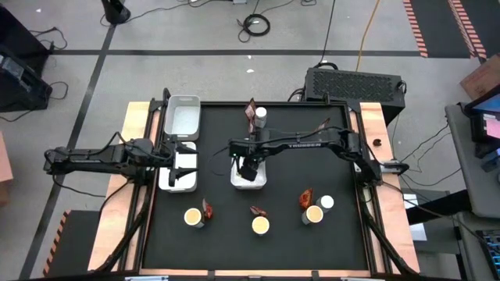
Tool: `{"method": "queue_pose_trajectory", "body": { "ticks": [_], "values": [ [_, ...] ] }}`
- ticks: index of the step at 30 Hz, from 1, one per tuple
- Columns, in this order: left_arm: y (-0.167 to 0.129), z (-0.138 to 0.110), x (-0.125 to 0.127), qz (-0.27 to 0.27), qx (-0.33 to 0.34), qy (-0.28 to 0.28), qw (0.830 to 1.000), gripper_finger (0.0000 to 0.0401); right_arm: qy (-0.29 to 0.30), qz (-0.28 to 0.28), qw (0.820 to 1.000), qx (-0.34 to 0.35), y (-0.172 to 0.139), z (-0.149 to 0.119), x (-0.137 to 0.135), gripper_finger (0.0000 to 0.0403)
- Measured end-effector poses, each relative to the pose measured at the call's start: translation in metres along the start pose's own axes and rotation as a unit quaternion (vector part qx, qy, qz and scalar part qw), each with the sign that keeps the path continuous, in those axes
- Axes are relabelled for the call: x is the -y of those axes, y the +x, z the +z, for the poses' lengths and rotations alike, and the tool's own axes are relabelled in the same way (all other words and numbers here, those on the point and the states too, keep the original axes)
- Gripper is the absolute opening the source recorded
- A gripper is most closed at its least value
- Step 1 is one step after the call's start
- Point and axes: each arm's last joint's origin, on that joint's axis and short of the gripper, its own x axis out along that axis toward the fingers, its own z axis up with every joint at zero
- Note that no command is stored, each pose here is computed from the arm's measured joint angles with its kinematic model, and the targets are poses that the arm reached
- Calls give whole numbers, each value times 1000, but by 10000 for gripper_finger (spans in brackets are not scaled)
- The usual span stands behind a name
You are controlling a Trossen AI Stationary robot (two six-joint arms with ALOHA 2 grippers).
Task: Sort spices by type
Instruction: Put the white seasoning bottle into the right white bin
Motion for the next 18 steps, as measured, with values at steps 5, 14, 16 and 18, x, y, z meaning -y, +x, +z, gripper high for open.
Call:
{"method": "queue_pose_trajectory", "body": {
  "ticks": [5, 14, 16, 18],
  "values": [
    [0, 0, 0, 0, 1, 1, 1000, 327, 26, -7, 1000, 3, -3, -2, 3, 146],
    [0, 0, 0, -2, 1, -3, 1000, 327, 33, -14, 999, -2, -3, -4, 3, 146],
    [0, 0, 0, -7, 0, -3, 1000, 327, 46, -23, 999, 0, -3, -4, 3, 146],
    [0, 0, 0, -8, 0, -3, 1000, 327, 56, -24, 998, 0, -3, -4, 3, 146]
  ]
}}
